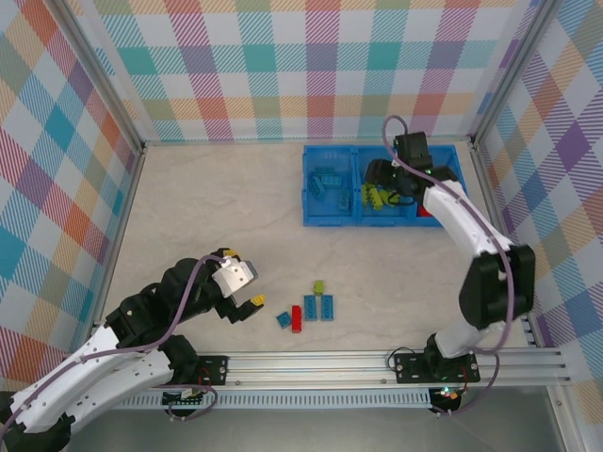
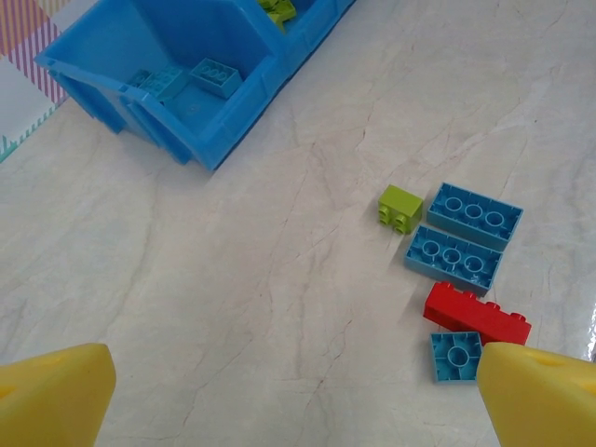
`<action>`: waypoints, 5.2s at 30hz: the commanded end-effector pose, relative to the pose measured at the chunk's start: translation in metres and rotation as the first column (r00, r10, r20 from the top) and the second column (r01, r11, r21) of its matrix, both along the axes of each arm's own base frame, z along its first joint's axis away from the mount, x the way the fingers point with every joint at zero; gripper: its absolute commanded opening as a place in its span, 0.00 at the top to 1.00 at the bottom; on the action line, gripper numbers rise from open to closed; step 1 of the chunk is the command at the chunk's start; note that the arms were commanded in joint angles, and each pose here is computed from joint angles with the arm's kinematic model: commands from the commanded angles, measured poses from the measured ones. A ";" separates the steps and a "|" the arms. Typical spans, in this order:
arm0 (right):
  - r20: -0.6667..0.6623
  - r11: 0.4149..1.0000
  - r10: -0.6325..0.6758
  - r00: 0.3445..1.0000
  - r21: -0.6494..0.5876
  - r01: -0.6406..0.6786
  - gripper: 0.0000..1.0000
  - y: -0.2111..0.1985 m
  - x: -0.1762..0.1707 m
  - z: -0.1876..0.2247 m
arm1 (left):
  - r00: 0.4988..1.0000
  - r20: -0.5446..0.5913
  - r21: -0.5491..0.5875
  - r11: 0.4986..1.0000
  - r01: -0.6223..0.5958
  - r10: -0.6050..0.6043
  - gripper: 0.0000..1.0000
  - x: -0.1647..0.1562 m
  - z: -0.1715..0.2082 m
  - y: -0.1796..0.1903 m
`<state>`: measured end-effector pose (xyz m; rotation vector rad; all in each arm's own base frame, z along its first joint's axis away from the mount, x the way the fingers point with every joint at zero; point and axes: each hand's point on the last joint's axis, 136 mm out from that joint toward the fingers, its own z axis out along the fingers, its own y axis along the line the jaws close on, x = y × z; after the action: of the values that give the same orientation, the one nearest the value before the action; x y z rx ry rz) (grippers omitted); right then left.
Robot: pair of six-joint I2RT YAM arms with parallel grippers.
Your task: Sort the legos into containers by color
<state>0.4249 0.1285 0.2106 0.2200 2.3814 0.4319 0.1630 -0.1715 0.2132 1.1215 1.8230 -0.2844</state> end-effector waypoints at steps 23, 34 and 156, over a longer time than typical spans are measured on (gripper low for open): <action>-0.234 0.983 0.163 0.959 0.119 -0.138 0.15 0.050 -0.193 -0.072 | 0.823 -0.456 -0.277 0.825 -0.493 0.339 0.18 0.043 -0.020 -0.055; -0.212 0.983 0.172 0.962 0.106 -0.152 0.04 0.049 -0.191 -0.069 | 0.320 -0.798 0.087 0.622 -0.778 0.511 0.26 -0.011 -0.117 -0.040; -0.076 0.970 0.233 0.970 0.086 -0.226 0.00 0.051 -0.210 -0.034 | 0.707 -0.488 -0.312 0.654 -0.689 0.512 0.51 0.311 0.037 -0.174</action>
<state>0.2152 0.1815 0.1856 -0.0201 2.4603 0.6573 0.4910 -0.3533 0.1951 0.0161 2.2556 -0.4617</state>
